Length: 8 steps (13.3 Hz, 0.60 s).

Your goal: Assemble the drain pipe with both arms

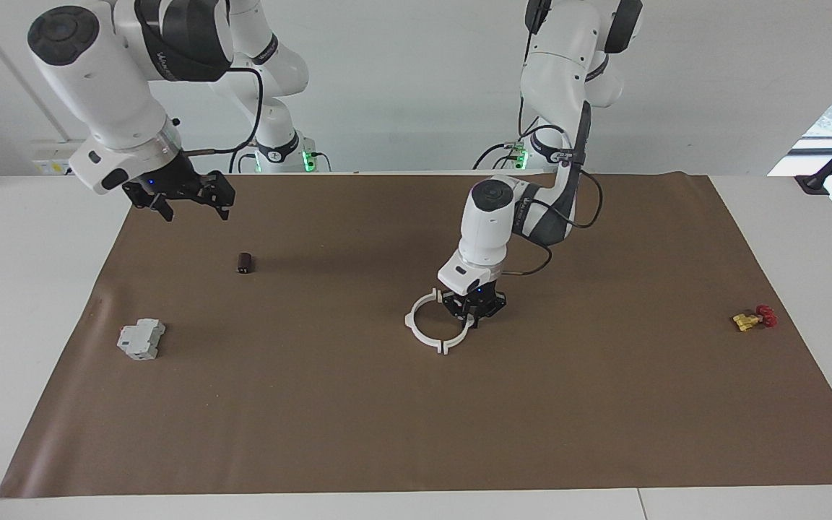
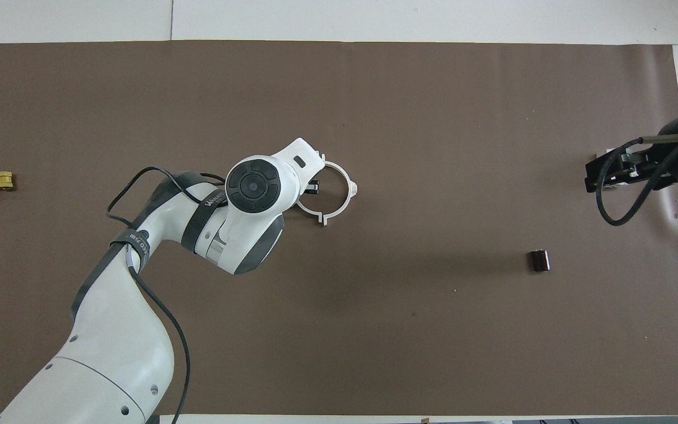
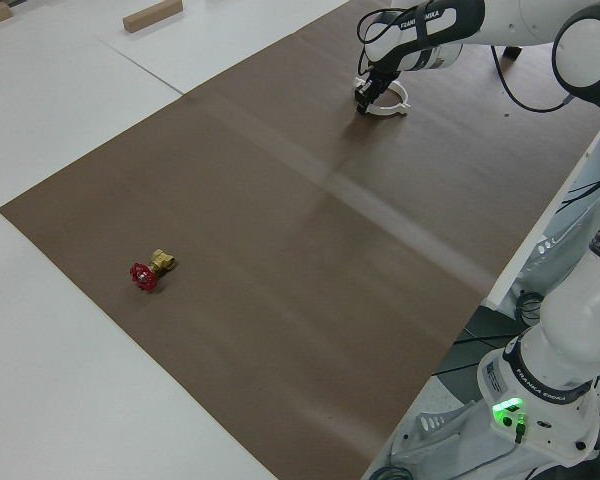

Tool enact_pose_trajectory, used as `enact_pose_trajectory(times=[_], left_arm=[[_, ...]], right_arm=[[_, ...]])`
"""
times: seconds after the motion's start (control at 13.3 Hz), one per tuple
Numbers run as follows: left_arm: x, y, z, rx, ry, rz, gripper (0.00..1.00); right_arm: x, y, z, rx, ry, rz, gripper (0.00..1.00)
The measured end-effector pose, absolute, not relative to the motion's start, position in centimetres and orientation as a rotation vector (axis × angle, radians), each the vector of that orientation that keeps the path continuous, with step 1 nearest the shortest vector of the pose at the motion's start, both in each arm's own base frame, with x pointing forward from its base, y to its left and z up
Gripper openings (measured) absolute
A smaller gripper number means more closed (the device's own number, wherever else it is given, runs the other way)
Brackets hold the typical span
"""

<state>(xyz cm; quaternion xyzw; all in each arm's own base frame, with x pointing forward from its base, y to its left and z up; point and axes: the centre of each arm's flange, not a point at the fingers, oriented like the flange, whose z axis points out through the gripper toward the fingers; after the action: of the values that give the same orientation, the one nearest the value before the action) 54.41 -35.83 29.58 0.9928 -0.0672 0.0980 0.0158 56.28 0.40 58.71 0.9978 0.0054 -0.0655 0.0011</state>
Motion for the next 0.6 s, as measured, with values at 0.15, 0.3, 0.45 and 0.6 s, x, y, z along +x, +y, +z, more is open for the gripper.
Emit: enact_pose_trajectory(times=[0.15, 0.3, 0.45, 0.6], left_arm=[[54.4, -35.9, 29.6, 3.088, -0.210, 0.305, 0.21], [54.4, -35.9, 29.6, 3.088, -0.210, 0.305, 0.21], [54.4, -35.9, 29.6, 3.088, -0.211, 0.305, 0.21], [54.3, -36.0, 29.6, 3.088, -0.214, 0.305, 0.21]], right_arm=[[55.4, -0.1, 58.8, 3.134, 0.019, -0.211, 1.00], [54.5, -0.3, 60.0, 3.138, 0.016, -0.186, 1.00], [53.8, -0.3, 60.2, 3.141, 0.018, -0.181, 1.00], [53.6, 0.1, 59.5, 3.140, 0.029, -0.197, 1.00]])
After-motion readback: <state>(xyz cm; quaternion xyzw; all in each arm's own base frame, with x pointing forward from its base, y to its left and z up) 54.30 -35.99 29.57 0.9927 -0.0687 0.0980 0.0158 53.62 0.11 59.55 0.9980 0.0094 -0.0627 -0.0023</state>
